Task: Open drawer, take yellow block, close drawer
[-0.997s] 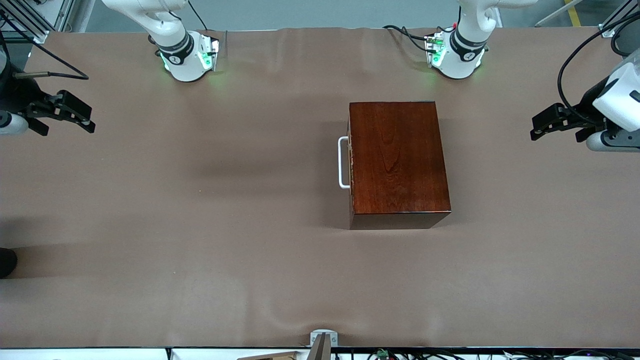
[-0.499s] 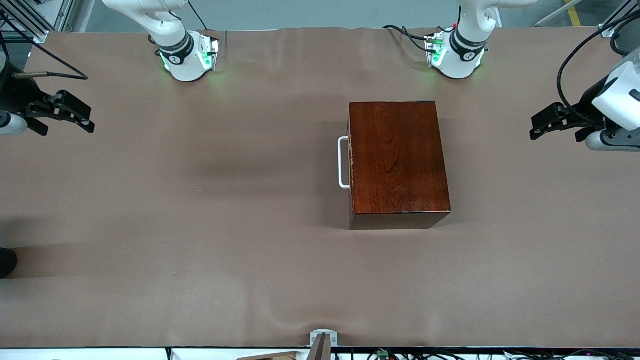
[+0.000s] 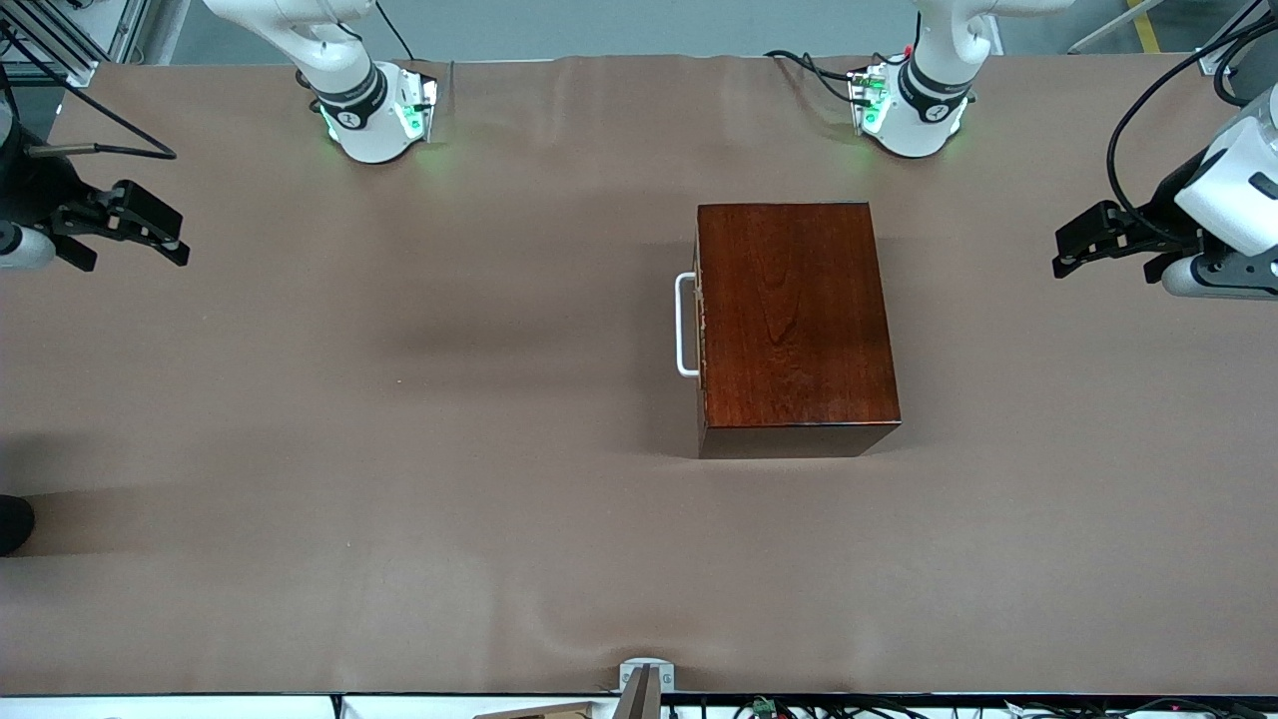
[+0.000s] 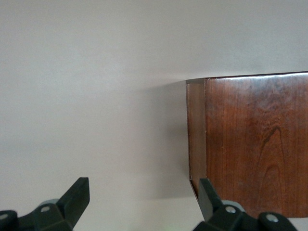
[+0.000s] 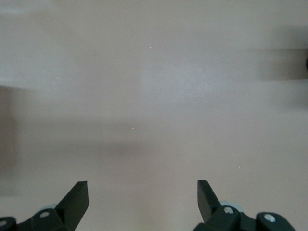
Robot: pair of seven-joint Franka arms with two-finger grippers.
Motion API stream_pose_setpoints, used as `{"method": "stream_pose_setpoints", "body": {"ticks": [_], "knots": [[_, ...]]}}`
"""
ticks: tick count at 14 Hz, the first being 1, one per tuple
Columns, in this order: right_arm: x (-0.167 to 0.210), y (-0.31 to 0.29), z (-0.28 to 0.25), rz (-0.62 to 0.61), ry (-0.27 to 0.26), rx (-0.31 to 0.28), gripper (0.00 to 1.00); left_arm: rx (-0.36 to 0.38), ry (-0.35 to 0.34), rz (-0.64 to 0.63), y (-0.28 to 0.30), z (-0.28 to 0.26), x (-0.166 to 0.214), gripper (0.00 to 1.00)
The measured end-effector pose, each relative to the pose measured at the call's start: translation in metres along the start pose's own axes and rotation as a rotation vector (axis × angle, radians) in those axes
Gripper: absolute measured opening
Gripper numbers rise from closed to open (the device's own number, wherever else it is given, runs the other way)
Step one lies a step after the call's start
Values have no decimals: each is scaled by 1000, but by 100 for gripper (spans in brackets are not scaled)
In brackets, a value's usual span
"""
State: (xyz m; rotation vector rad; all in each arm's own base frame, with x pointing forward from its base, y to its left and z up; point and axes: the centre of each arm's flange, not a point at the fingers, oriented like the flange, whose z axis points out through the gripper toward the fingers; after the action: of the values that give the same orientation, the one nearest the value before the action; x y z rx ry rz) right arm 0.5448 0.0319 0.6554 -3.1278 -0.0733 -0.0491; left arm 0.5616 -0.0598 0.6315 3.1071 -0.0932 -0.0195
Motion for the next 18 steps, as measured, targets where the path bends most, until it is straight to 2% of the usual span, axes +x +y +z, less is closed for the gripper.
{"method": "stream_pose_setpoints", "body": {"ticks": [5, 8, 11, 13, 18], "knots": [[0, 0, 0, 0, 0, 0, 100, 0, -1, 4, 2, 0, 0, 100], [0, 0, 0, 0, 0, 0, 100, -1, -4, 68, 38, 2, -3, 100], [0, -1, 0, -1, 0, 0, 100, -5, -7, 130, 98, 4, -13, 100], [0, -1, 0, -2, 0, 0, 100, -13, 0, 88, 147, 5, -21, 100], [0, -1, 0, -2, 0, 0, 100, -73, -6, -32, 322, 32, -50, 100]]}}
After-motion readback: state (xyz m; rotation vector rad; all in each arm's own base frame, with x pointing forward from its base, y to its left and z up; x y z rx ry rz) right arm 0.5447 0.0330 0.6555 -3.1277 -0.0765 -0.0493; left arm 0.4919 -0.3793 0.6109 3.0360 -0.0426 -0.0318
